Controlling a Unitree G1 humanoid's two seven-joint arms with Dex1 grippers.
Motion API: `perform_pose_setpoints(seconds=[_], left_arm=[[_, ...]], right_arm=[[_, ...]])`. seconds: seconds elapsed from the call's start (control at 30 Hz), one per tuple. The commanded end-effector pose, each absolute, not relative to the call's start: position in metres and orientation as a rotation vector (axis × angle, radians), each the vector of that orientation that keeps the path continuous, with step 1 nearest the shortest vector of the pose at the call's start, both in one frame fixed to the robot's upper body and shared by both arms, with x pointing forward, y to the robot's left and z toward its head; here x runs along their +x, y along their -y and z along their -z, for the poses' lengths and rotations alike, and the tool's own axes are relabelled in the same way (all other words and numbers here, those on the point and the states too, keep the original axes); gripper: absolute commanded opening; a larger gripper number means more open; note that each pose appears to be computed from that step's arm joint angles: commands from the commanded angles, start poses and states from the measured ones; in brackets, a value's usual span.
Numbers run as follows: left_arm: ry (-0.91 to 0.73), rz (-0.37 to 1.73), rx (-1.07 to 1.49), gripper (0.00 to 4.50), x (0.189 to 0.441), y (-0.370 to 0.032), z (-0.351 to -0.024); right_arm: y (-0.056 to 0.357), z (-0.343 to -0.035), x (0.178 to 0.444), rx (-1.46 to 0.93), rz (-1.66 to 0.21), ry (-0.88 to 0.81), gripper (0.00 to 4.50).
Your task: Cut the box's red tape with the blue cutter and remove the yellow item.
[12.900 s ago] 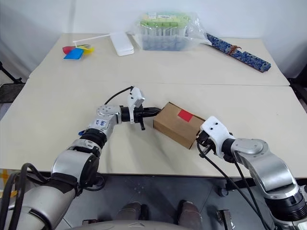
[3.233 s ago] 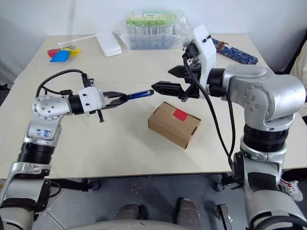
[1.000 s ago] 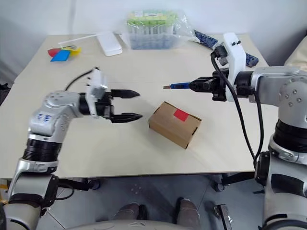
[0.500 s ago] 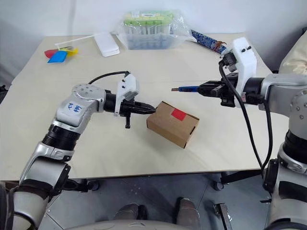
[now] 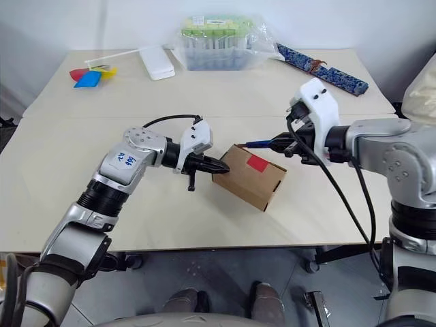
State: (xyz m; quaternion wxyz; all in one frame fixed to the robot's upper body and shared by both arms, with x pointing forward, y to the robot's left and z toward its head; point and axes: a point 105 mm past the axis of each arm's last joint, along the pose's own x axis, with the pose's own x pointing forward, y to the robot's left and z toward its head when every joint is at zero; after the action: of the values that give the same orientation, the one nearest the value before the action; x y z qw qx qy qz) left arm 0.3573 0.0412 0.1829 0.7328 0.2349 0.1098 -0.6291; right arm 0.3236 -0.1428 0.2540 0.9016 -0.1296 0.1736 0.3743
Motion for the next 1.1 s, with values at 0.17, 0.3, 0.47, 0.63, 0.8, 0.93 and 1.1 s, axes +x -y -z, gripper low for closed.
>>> perform_pose_setpoints(seconds=[0.17,0.3,0.47,0.63,0.8,0.93,1.1], left_arm=[[-0.243,1.378,0.540,0.00,0.358,-0.043,-0.185],[-0.241,1.378,0.540,0.00,0.358,-0.043,-0.186],[-0.244,1.378,0.555,0.00,0.359,-0.044,-0.185],[-0.251,1.378,0.566,0.00,0.361,-0.047,-0.184],[-0.258,1.373,0.586,0.00,0.368,-0.053,-0.185],[-0.261,1.372,0.594,0.00,0.373,-0.054,-0.185],[-0.266,1.378,0.601,0.00,0.375,-0.054,-0.183]], right_arm=[[0.146,-0.258,0.332,-0.312,-0.769,-0.321,0.16],[0.148,-0.256,0.334,-0.320,-0.763,-0.323,0.16],[0.153,-0.258,0.332,-0.335,-0.755,-0.322,0.16],[0.154,-0.260,0.322,-0.354,-0.772,-0.335,0.16],[0.152,-0.258,0.313,-0.365,-0.782,-0.351,0.16],[0.153,-0.254,0.312,-0.374,-0.774,-0.365,0.16],[0.154,-0.259,0.317,-0.372,-0.753,-0.336,0.16]])
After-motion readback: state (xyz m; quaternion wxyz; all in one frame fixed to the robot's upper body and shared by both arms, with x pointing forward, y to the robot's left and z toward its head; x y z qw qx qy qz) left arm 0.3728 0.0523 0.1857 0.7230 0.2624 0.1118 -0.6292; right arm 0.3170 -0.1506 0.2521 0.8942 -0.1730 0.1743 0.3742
